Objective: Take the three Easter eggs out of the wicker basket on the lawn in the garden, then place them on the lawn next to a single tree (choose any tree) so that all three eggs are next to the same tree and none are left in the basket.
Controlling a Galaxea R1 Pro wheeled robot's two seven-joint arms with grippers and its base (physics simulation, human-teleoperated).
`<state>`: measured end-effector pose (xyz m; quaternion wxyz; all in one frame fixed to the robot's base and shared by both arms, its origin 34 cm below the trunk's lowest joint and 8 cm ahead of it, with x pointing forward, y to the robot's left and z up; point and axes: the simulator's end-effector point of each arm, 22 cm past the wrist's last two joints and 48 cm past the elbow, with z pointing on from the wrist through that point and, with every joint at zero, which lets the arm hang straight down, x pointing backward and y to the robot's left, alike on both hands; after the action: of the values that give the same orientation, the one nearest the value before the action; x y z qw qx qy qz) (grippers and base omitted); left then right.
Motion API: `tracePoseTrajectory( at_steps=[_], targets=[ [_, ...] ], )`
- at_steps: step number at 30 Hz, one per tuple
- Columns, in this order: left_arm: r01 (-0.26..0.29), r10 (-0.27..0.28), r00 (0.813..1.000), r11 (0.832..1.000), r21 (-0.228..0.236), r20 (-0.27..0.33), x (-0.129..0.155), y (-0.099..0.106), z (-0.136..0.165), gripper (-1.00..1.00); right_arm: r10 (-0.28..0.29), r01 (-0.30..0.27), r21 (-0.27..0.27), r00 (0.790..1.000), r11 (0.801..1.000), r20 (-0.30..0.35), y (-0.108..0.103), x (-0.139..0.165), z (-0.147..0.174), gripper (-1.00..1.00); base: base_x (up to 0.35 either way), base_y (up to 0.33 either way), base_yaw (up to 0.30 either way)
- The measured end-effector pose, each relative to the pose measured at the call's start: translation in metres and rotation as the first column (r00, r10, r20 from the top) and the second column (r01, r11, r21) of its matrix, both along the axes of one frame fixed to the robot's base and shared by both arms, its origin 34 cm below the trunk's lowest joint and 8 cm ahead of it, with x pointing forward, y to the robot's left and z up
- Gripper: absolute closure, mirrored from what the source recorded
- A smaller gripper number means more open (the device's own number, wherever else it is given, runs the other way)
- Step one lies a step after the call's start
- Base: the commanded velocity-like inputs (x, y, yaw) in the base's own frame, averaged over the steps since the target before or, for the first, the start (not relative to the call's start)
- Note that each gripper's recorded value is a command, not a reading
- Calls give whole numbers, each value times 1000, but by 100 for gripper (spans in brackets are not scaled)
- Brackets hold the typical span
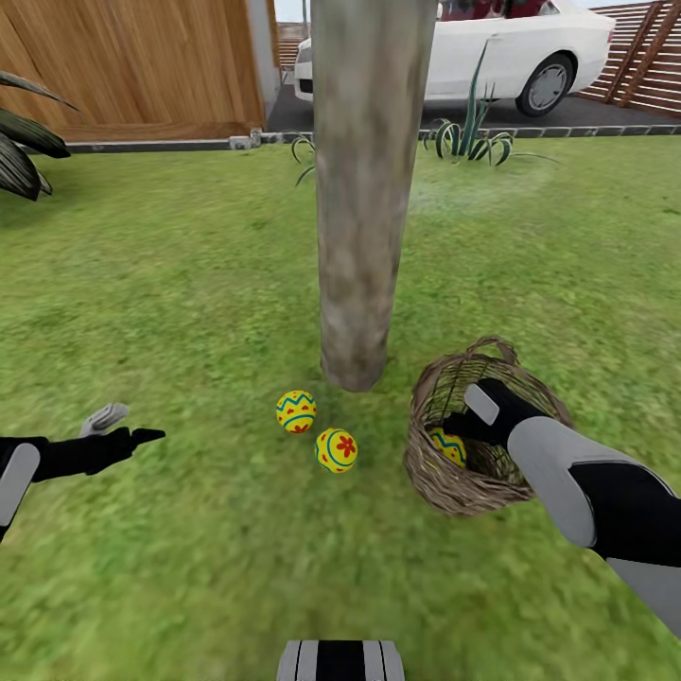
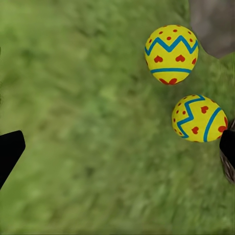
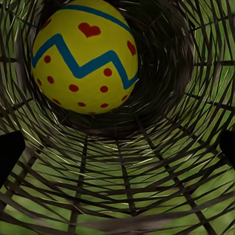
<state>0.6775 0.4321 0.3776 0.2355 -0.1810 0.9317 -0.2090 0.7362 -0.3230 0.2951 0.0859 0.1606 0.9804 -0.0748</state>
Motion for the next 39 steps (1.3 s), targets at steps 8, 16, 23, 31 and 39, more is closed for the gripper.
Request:
tracePoseTrajectory(
  at_steps=[8, 16, 23, 31, 39],
  targets=[
    [-11, 11, 1000, 1000, -2, -21, -5, 4, -7, -100, 8, -8, 7, 1000, 1000, -1, 8, -1, -1, -100, 151, 0, 0],
    [-11, 11, 1000, 1000, -1, -23, -6, 4, -8, -100, 10, -10, 6, 1000, 1000, 0, 8, 0, -1, -100, 35, 0, 0],
    [-5, 6, 998, 1000, 24, -57, -11, 8, -26, -100, 8, -8, 5, 1000, 1000, -24, 7, -5, -18, -100, 1, 0, 0],
    [-1, 4, 995, 999, 34, -95, -18, 9, -47, -100, 9, -9, 7, 998, 1000, -55, 8, -12, -40, -100, 0, 0, 0],
    [0, 5, 992, 999, 35, -125, -23, 10, -64, -100, 2, -2, 21, 1000, 1000, -25, 12, -7, -58, -100, 0, 0, 0]
  ],
)
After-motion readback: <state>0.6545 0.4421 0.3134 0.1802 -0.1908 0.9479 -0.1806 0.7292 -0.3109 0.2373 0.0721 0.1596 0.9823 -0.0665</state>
